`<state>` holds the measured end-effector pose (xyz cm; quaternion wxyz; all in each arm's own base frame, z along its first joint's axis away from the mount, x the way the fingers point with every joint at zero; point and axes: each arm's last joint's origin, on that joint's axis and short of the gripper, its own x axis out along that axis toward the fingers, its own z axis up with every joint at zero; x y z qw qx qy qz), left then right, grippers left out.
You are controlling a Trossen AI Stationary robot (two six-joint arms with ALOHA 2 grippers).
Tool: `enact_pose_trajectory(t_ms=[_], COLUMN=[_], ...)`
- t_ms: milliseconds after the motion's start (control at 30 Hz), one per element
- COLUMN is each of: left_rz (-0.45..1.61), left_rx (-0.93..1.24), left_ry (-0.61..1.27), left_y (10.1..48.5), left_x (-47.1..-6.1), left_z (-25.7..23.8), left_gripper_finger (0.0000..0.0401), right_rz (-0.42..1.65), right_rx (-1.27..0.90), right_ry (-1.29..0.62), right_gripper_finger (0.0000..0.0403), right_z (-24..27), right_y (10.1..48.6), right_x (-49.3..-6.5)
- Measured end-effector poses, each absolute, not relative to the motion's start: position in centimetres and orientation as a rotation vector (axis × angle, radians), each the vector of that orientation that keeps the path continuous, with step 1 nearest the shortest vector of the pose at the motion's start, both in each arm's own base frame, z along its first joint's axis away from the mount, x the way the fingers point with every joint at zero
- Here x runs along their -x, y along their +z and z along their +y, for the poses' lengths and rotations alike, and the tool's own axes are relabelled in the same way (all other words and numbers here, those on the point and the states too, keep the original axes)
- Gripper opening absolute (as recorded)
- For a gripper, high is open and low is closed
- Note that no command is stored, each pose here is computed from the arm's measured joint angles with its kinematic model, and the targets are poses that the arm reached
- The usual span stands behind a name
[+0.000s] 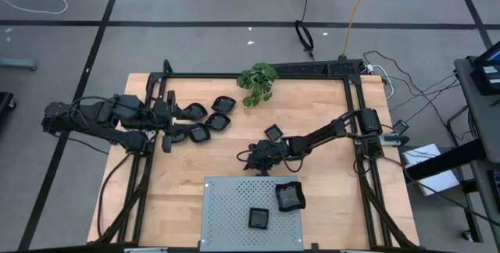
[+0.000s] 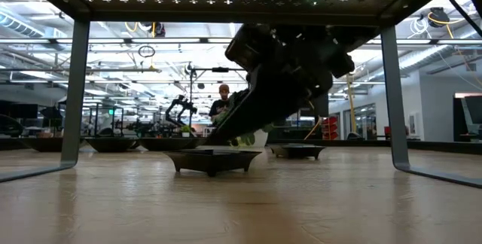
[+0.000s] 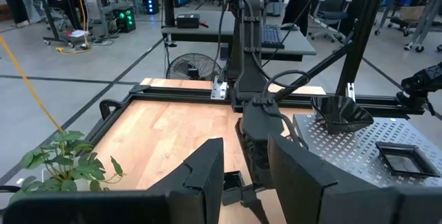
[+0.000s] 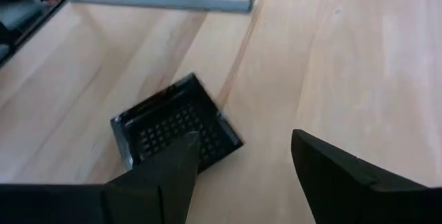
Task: Pick & Place Mini shaped plates
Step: Stack the square plate onto the stacked square plate on the shelf
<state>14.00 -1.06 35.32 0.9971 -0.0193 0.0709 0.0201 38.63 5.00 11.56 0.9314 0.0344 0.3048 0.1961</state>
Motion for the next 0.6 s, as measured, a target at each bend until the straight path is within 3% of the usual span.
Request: enact_pose_trajectory(t_ms=[333,600], left_rz=[0.142,0.142], left_rx=[0.039,0.039], left_ry=[0.040,0.040], left_y=[35.32,35.31], left_x=[-13.99,-14.00], left_z=[-1.06,-1.06], left_gripper_finger=[0.0120,0.0120], right_rz=[0.677,0.686], right_rx=[-0.055,0.003], right_ry=[0.398,0.262], right_gripper_finger=[0.0222,0.0222], right_z=[4.97,4.40], right_y=[11.10,10.97], right_x=[-38.31,-38.38])
